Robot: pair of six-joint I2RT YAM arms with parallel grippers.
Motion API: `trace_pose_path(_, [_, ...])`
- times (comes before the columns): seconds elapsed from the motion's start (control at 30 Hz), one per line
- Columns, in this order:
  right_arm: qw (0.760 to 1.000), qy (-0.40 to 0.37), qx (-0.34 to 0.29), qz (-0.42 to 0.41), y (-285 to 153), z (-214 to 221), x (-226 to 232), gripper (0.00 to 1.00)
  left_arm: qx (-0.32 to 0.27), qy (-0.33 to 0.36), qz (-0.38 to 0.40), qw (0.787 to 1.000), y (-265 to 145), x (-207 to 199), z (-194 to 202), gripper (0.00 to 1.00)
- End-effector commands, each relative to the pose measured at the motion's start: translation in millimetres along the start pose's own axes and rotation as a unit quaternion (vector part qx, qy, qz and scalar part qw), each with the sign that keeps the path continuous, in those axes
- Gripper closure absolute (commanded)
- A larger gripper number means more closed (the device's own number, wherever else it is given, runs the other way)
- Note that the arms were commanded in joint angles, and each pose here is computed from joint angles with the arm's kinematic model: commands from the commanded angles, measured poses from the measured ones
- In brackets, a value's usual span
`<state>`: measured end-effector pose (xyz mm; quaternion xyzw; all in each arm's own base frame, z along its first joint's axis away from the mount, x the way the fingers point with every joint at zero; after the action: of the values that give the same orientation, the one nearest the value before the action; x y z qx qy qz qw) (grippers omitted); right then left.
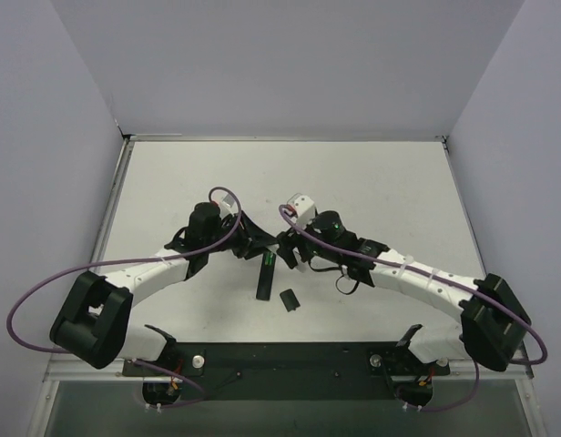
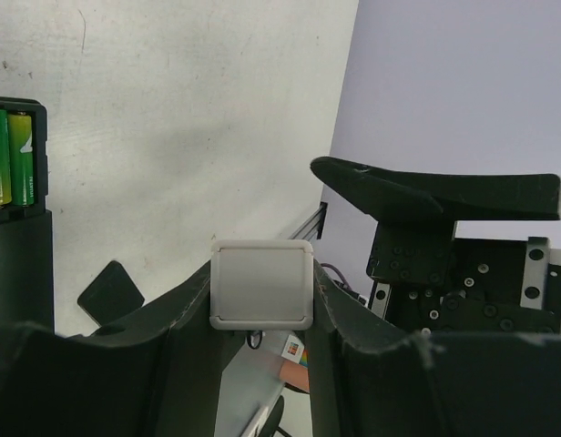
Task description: Unload the batteries from the remote control
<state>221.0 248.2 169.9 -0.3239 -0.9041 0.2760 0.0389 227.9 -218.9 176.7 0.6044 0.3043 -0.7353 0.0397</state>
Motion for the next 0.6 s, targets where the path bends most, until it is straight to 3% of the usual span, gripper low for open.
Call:
trace_pose_path(0.0, [0.991,0.059,-0.12,0.011,-30.9,-17.7,-8.1,0.27,0.004,0.004,0.049,0.999,-20.8,-23.7,-3.0,1.0])
trace_pose_path(0.33, [0.963,0.155,-0.221,0.013,-58.5,-17.9,-5.4,0.25,-0.018,-0.099,0.121,0.988,-34.4,-22.6,-0.3,1.0])
trace_pose_path(0.57, [0.96,0.185,-0.211,0.003,-52.2,-18.3,-2.7,0.31,-0.048,-0.106,0.139,0.983,-46.6,-30.5,1.9,1.0])
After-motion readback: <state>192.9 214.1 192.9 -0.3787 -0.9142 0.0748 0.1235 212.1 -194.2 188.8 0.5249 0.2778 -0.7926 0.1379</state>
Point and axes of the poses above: each gripper's point midway between its finger pads, its own y axis out along the fingers, its own x axis along the line the jaws close on, z = x × y, the point moved 8 cm from there along -y, back along the fingers, and after that the axes turned 9 degrees about -y, right-handed, at the moved point
